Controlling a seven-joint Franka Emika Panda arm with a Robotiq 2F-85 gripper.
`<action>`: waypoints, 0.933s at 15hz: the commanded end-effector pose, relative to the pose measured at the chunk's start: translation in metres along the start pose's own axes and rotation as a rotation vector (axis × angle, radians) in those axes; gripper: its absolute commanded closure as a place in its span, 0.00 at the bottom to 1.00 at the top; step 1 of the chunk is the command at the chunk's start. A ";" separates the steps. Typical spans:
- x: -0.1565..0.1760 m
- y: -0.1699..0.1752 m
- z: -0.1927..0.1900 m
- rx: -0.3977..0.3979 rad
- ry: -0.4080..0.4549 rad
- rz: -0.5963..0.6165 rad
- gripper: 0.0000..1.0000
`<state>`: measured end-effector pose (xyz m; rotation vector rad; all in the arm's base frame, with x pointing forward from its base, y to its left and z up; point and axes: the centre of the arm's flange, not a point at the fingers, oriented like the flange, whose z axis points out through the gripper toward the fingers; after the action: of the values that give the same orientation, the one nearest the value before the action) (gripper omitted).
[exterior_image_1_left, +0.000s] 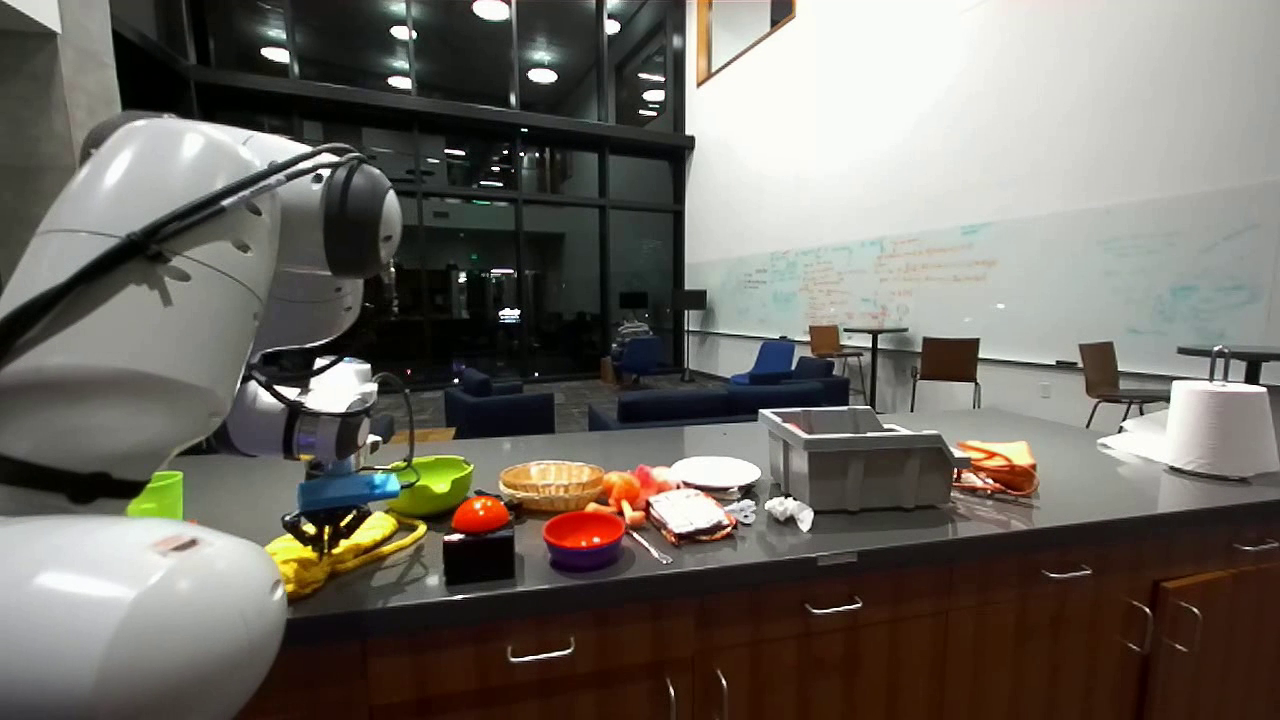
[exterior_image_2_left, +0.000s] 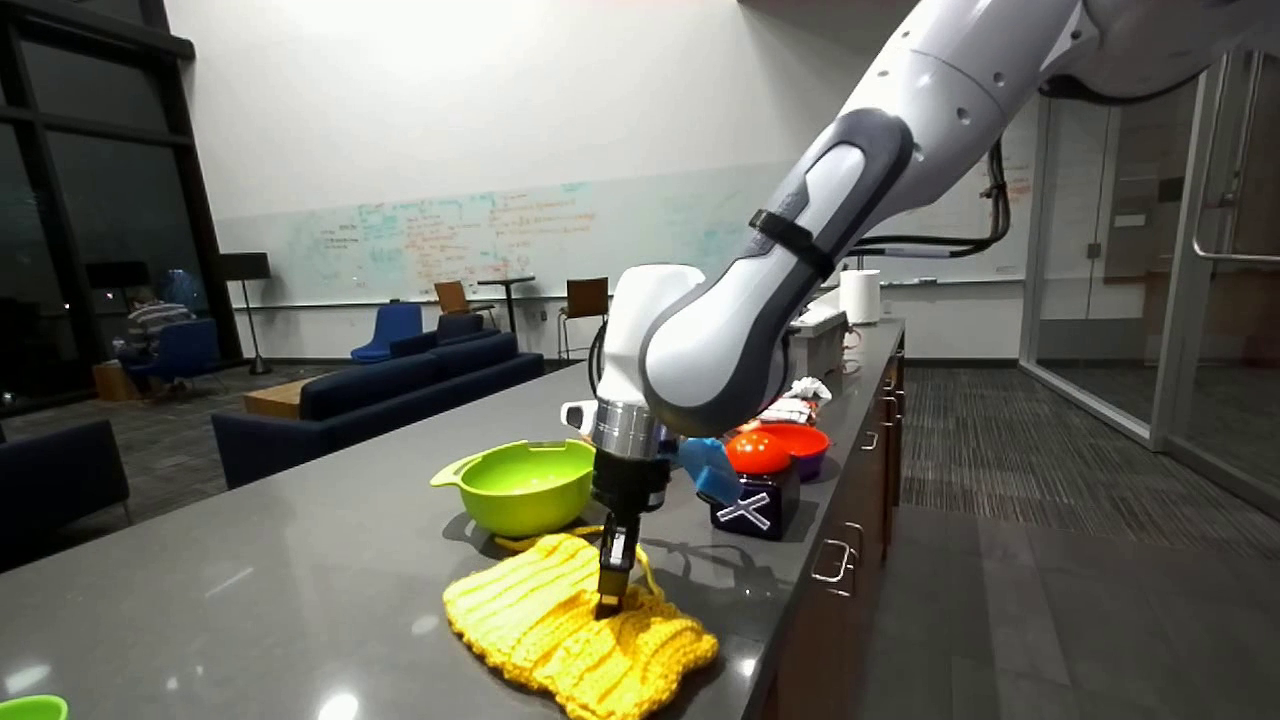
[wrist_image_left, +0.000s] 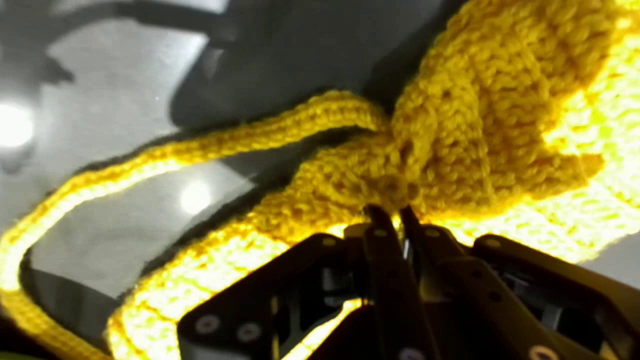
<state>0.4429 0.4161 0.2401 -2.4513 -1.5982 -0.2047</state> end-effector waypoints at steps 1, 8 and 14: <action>-0.011 -0.050 0.053 0.086 -0.106 -0.116 0.99; -0.003 -0.043 0.046 0.055 -0.119 -0.147 0.99; -0.029 0.032 0.017 -0.038 -0.089 0.031 0.99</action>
<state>0.4314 0.4284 0.2419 -2.4304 -1.6935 -0.1570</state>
